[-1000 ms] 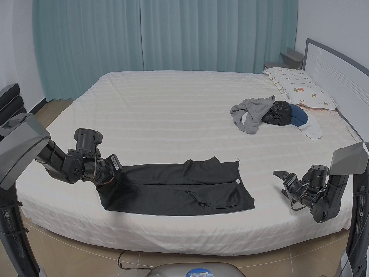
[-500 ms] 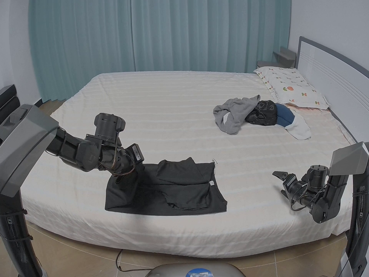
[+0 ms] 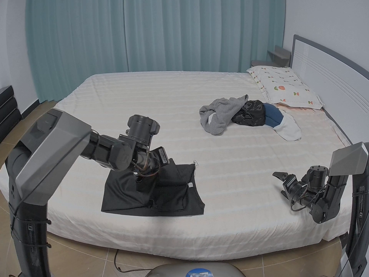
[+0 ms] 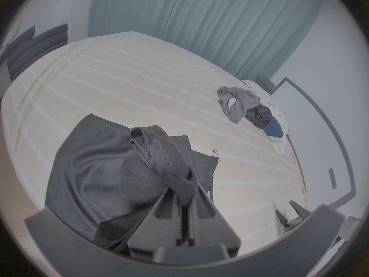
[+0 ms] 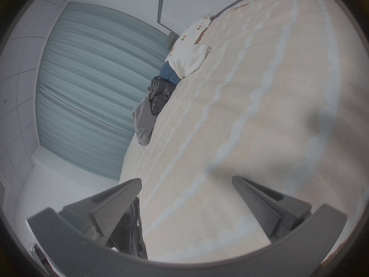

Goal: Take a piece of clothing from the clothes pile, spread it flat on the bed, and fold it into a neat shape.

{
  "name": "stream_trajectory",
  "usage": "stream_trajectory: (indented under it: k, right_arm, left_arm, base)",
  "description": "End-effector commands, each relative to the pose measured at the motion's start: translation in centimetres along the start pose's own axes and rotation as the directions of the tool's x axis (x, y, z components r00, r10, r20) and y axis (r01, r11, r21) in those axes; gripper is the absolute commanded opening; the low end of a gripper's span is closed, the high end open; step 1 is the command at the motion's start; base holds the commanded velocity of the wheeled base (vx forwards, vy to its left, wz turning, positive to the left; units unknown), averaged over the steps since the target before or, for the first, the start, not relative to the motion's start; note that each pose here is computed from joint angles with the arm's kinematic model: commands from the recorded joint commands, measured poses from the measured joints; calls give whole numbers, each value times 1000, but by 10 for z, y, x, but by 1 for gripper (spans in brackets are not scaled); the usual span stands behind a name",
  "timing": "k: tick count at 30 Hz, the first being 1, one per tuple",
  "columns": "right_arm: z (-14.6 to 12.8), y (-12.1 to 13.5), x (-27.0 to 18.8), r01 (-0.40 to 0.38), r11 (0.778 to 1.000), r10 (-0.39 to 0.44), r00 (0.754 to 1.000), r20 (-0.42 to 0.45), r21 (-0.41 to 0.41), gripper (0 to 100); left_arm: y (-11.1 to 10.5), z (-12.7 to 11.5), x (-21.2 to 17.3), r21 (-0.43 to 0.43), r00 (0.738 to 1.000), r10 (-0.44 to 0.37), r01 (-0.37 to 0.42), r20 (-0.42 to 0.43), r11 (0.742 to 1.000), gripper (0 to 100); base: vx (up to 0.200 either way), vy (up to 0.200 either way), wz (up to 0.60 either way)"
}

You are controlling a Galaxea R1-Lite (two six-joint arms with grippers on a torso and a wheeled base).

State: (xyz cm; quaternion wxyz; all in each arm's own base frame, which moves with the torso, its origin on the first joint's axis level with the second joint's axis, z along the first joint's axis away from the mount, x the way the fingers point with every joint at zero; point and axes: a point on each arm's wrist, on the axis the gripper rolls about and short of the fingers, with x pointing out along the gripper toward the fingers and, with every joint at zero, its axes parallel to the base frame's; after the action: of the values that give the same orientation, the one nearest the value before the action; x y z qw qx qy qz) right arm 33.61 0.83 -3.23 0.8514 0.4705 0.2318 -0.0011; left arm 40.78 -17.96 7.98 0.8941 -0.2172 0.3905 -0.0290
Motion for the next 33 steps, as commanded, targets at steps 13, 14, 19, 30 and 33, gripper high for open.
stream_trajectory:
  k: [13, 14, 19, 30, 33]
  right_arm:
    - [-4, -1, 2, 3, 1000, -3, 1000, -11, -3, 100]
    - [-4, -1, 2, 3, 1000, -3, 1000, -11, -3, 100]
    - [-4, -1, 2, 3, 1000, -3, 1000, -11, -3, 100]
    - [-4, -1, 1, 4, 1000, -4, 1000, -13, -3, 100]
    - [-5, -1, 1, 7, 1000, -7, 1000, -17, -3, 100]
  left_arm:
    - [-49, -32, 33, 23, 999, 14, -13, -44, 1000, 100]
    - [-51, -34, 33, 15, 999, 15, -14, -52, 1000, 100]
    - [-55, -39, 31, 24, 998, 13, -11, -58, 1000, 100]
    - [-37, -20, 7, -115, 997, 38, -45, -61, 992, 100]
    - [-24, -15, 3, -134, 996, 57, -66, -73, 989, 100]
  base:
    - [0, 0, 0]
    - [0, 0, 0]
    - [0, 0, 0]
    - [0, 0, 0]
    - [0, 0, 0]
